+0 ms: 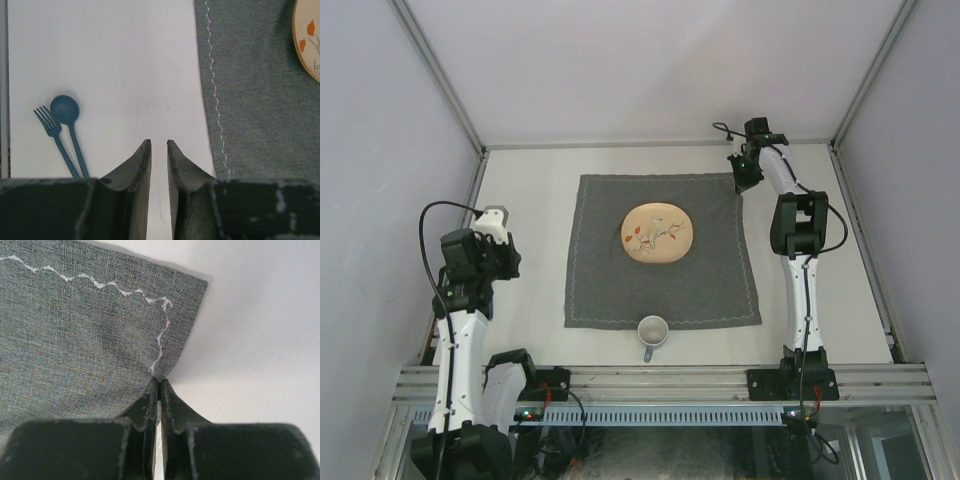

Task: Set the dinner table for one person
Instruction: Adjust the napkin at the center of the board.

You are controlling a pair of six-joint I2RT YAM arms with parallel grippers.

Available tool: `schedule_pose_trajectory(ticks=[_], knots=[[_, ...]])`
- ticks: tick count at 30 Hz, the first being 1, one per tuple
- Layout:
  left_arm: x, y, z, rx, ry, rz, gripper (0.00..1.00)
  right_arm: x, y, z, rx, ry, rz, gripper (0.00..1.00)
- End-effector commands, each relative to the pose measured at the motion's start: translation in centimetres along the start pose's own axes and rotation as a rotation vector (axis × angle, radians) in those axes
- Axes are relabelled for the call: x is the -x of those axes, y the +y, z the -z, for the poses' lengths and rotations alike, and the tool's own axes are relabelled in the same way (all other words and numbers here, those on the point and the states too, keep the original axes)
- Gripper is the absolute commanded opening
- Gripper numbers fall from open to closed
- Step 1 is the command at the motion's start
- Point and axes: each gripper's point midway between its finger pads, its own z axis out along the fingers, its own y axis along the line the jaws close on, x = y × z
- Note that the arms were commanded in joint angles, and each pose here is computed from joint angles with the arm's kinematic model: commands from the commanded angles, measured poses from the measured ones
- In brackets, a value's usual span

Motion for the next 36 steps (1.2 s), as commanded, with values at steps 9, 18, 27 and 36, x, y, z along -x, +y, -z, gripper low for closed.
schedule_pose_trajectory(ticks=[9, 18, 27, 36], knots=[[1.8, -0.3, 0.7, -0.005, -0.068, -0.014, 0.23, 1.6, 2.8, 0.6, -0.033, -0.029, 0.084, 0.01], [1.6, -0.3, 0.6, -0.009, -0.064, -0.012, 0.23, 2.1, 4.6, 0.0, -0.045, -0.029, 0.132, 0.02], [1.3, -0.3, 0.3, -0.009, -0.057, -0.014, 0.23, 3.4, 3.1, 1.8, -0.103, -0.082, 0.111, 0.59], [1.1, -0.5, 0.0, -0.024, -0.061, -0.01, 0.23, 5.4, 1.5, 8.1, -0.144, -0.184, 0.088, 0.7]])
